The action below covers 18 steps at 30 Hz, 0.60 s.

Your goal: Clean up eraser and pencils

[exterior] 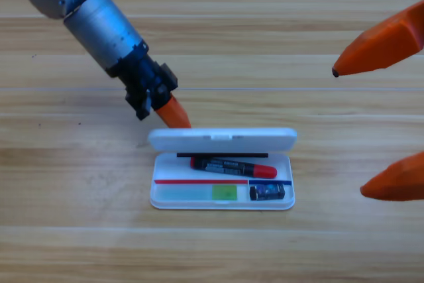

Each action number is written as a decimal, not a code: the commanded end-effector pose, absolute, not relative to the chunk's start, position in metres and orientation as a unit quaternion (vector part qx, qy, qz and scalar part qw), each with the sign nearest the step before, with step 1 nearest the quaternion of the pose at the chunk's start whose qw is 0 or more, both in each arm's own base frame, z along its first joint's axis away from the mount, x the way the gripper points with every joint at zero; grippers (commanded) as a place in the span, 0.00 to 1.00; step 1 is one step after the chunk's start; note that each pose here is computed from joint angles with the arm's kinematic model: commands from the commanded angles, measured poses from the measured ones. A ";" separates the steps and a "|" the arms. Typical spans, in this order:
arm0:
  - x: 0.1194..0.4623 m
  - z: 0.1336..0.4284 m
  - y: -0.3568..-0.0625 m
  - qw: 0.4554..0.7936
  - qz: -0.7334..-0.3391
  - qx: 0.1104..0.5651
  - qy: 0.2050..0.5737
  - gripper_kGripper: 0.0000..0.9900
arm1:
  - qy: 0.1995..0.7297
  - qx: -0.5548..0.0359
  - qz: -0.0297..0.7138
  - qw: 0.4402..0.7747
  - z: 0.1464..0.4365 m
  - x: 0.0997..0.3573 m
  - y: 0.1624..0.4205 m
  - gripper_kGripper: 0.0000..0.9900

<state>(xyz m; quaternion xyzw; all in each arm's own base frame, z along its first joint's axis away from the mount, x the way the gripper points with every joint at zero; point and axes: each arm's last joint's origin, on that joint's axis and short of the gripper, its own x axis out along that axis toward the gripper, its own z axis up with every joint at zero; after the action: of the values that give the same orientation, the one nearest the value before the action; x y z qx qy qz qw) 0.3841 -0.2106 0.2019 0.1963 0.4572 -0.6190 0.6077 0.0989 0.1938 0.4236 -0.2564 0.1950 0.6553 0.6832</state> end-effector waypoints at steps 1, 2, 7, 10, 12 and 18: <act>0.361 0.188 -0.227 0.585 -0.633 0.212 0.460 0.00 | 0.219 -0.258 0.660 0.671 0.409 0.101 0.202 0.99; 0.358 0.185 -0.230 0.583 -0.633 0.217 0.461 0.00 | 0.219 -0.258 0.660 0.671 0.409 0.101 0.202 0.99; 0.350 0.177 -0.236 0.583 -0.621 0.240 0.466 0.00 | 0.220 -0.258 0.660 0.671 0.409 0.101 0.202 0.99; 0.348 0.173 -0.238 0.586 -0.612 0.251 0.468 0.00 | 0.219 -0.258 0.660 0.671 0.409 0.101 0.203 0.99; 0.346 0.172 -0.239 0.586 -0.608 0.259 0.468 0.00 | 0.219 -0.258 0.660 0.671 0.409 0.101 0.203 0.99; 0.339 0.164 -0.243 0.586 -0.599 0.280 0.469 0.00 | 0.221 -0.258 0.660 0.670 0.408 0.102 0.204 0.99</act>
<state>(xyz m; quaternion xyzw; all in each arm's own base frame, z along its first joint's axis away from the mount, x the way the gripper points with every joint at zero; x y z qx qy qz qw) 0.3520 -0.2333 0.1899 0.2687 0.4427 -0.6002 0.6095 0.0990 0.1941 0.4234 -0.2565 0.1955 0.6553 0.6831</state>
